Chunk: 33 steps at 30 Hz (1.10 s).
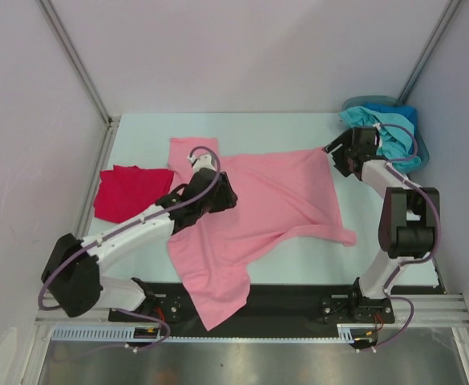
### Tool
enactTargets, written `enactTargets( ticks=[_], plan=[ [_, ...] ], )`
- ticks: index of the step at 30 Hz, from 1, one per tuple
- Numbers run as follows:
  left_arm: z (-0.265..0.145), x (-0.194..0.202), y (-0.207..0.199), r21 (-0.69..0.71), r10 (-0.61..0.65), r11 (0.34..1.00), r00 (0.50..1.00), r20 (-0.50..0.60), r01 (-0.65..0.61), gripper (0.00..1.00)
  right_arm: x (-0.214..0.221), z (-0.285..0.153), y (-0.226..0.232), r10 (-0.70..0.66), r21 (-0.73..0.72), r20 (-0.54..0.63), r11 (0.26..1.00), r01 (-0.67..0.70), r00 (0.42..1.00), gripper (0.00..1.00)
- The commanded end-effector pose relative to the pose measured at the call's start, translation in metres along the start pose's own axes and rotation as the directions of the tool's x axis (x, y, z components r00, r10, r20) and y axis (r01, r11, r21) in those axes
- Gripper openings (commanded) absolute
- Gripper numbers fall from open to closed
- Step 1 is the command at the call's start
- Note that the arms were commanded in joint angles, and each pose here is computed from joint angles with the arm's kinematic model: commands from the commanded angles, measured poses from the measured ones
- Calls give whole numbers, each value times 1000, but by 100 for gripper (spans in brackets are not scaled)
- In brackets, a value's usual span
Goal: Fold and stack the t-shirts
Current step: Flatten the tshirt out
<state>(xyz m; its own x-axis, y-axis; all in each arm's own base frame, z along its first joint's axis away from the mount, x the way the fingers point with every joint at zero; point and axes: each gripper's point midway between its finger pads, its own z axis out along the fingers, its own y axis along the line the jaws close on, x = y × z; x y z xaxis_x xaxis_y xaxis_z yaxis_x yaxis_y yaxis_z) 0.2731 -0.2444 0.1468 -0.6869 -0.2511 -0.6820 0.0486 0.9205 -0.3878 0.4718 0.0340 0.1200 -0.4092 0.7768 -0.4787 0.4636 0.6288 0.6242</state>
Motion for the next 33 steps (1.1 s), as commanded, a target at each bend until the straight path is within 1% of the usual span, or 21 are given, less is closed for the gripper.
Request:
enactTargets(
  ticks=[1, 2, 3, 4, 5, 6, 7, 8, 10, 12, 13, 14, 16, 17, 18, 20, 21, 23, 26, 32, 33],
  plan=[
    [32, -33, -22, 189, -53, 981, 999, 11, 50, 59, -9, 30, 17, -45, -33, 10, 998, 45, 999, 77],
    [44, -55, -13, 188, -114, 976, 993, 27, 107, 59, -19, 33, 31, -69, -51, 15, 996, 70, 998, 77],
    [60, -55, -18, 235, -131, 963, 991, -24, 133, 58, -18, 40, 30, -89, -49, 1, 995, 89, 996, 77],
    [73, -64, -16, 243, -150, 958, 988, -28, 152, 58, -19, 48, 23, -117, -38, -8, 992, 116, 993, 77],
    [81, -102, -12, 259, -192, 949, 981, 14, 182, 57, -23, 51, 25, -124, -58, -9, 991, 123, 992, 77],
    [92, -114, -6, 247, -203, 949, 979, 10, 194, 57, -31, 54, 26, -132, -67, -2, 989, 132, 991, 77],
    [121, -101, 10, 195, -209, 956, 976, -66, 218, 56, -34, 56, 24, -147, -71, -3, 987, 146, 989, 77],
    [127, -145, 16, 203, -228, 953, 974, -12, 225, 55, -41, 60, 22, -144, -98, -5, 985, 143, 990, 77],
    [155, -147, 41, 153, -251, 954, 966, -64, 258, 54, -49, 61, 24, -148, -136, 7, 980, 147, 989, 76],
    [161, -187, 62, 157, -276, 949, 961, -2, 273, 55, -57, 65, 24, -174, -164, 29, 971, 176, 984, 77],
    [169, -192, 74, 142, -277, 952, 961, 7, 273, 55, -60, 66, 26, -187, -174, 36, 966, 190, 982, 77],
    [166, -221, 80, 153, -240, 962, 968, 70, 228, 55, -60, 68, 25, -202, -179, 33, 962, 205, 979, 77],
    [173, -232, 95, 94, -190, 979, 979, 77, 183, 55, -64, 75, 19, -208, -173, 31, 962, 211, 978, 77],
    [179, -258, 109, 37, -123, 992, 984, 130, 119, 55, -63, 78, 15, -215, -165, 22, 962, 216, 976, 77],
    [184, -247, 125, -35, -104, 994, 992, 65, 106, 55, -64, 81, 11, -216, -157, 17, 964, 216, 976, 77],
    [194, -265, 161, -170, -24, 985, 997, 71, 36, 55, -62, 83, 6, -221, -155, 6, 963, 219, 975, 77],
    [191, -256, 177, -228, -17, 974, 1000, 20, 21, 55, -61, 84, 5, -222, -154, 5, 963, 220, 975, 77],
    [186, -247, 218, -314, -44, 948, 999, 13, 46, 55, -58, 87, -1, -217, -153, -5, 965, 214, 976, 76],
    [184, -232, 247, -341, -121, 933, 993, -11, 110, 54, -54, 89, -1, -203, -168, -12, 966, 199, 979, 76],
    [178, -216, 266, -419, -70, 907, 994, -80, 30, 54, -46, 89, -3, -187, -188, -17, 965, 180, 982, 76],
    [173, -217, 283, -448, -80, 893, 994, -81, 35, 54, -43, 88, -5, -184, -188, -21, 966, 177, 983, 76]
  ],
)
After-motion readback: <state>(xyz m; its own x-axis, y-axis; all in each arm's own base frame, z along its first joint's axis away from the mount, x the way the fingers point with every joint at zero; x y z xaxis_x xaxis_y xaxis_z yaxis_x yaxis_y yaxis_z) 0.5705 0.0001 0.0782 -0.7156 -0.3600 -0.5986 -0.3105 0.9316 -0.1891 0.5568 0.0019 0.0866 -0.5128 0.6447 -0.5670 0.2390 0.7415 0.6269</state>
